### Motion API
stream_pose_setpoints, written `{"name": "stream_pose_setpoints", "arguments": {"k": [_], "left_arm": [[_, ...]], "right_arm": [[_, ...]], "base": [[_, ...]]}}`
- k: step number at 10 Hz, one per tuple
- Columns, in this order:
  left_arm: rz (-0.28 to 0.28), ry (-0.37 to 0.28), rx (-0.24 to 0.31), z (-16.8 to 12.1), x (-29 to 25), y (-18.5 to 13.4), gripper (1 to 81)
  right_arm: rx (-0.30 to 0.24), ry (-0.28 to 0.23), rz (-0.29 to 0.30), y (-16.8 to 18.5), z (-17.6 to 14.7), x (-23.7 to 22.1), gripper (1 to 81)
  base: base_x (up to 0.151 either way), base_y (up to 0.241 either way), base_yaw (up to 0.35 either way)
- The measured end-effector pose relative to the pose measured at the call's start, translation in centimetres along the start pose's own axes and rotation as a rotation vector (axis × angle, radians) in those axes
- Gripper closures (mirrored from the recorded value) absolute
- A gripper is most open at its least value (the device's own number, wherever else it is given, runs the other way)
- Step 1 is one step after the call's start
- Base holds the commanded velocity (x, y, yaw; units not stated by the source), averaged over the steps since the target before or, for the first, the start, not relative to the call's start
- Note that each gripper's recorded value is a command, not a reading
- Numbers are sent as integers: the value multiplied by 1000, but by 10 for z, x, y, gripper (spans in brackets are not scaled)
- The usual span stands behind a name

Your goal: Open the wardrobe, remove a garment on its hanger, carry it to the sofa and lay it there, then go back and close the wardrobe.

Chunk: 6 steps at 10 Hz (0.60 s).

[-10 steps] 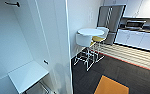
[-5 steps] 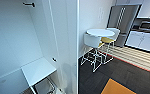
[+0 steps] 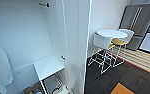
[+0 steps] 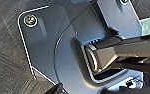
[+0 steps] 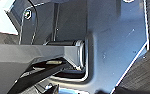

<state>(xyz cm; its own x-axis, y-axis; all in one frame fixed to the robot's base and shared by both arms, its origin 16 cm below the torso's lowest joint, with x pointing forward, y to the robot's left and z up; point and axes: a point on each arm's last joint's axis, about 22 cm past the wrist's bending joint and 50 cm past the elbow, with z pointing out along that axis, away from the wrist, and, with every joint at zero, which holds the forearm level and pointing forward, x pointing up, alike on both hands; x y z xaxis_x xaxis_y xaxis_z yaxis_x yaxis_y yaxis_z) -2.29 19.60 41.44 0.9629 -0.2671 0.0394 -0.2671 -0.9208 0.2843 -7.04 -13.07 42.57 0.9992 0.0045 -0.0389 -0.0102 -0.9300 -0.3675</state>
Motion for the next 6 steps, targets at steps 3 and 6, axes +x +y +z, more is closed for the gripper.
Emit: {"name": "stream_pose_setpoints", "arguments": {"k": [3, 6], "left_arm": [[0, -3, 6, 0, 0, -1, 10], [0, -3, 1, 1, 0, 3, 10]], "right_arm": [[-1, 5, -3, 1, 0, 5, 10], [0, 15, -6, 1, 1, 12, 10]], "base": [[0, 0, 264], [0, 0, 271]]}}
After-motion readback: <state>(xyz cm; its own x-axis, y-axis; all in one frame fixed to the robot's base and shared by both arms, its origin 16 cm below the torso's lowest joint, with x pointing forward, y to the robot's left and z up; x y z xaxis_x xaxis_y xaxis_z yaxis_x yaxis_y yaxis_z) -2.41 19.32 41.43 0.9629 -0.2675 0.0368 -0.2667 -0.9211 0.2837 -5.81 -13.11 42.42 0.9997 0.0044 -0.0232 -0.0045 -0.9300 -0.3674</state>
